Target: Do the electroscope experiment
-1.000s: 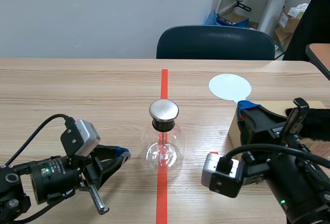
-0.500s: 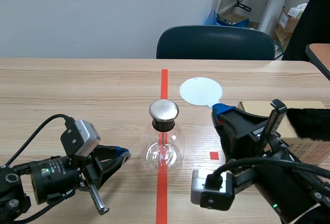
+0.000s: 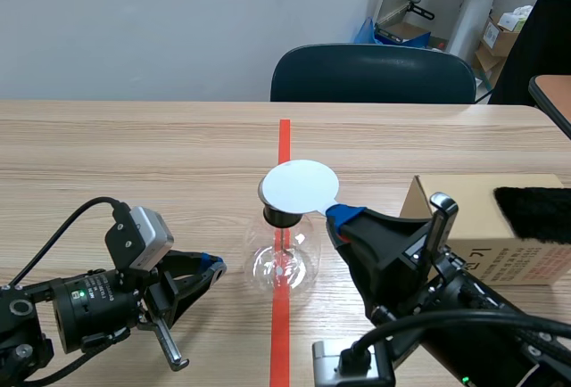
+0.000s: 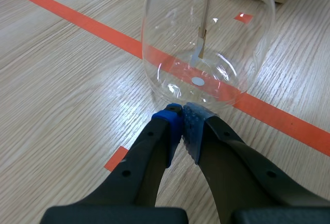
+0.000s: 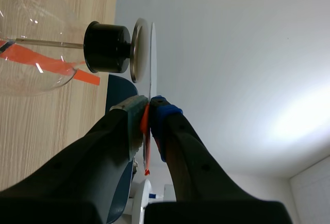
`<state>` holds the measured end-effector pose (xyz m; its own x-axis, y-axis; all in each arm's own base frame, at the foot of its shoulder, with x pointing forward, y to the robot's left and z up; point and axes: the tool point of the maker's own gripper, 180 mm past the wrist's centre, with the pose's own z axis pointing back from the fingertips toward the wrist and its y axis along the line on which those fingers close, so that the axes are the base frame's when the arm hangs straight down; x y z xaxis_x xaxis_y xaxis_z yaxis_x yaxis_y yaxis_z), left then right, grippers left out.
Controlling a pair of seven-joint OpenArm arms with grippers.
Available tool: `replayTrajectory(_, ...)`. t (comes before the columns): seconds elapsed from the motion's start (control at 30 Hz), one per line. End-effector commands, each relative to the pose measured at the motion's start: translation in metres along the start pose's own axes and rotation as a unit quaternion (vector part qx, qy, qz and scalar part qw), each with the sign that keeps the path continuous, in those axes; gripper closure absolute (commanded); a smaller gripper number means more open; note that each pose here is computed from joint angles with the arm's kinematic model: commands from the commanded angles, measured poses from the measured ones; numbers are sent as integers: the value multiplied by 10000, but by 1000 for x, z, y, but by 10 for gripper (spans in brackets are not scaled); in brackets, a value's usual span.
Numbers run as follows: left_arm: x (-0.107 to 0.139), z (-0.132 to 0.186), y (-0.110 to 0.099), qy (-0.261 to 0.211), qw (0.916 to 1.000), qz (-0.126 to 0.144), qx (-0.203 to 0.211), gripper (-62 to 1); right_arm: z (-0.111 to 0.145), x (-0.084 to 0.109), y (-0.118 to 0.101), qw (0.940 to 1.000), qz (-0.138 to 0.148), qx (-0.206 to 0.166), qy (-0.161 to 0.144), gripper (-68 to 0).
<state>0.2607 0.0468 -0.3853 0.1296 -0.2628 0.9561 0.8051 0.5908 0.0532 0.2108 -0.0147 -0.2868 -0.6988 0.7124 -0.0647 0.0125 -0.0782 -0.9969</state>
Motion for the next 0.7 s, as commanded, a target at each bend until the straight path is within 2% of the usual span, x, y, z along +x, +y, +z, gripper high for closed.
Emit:
replayTrajectory(0.0,9,-3,1,-166,9999,21,8,-27,-3,-4,-7,9999,56,-118,22,-11)
replayTrajectory(0.67,8,-3,1,-127,9999,12,21,-27,-3,-3,-7,9999,53,-126,13,-11)
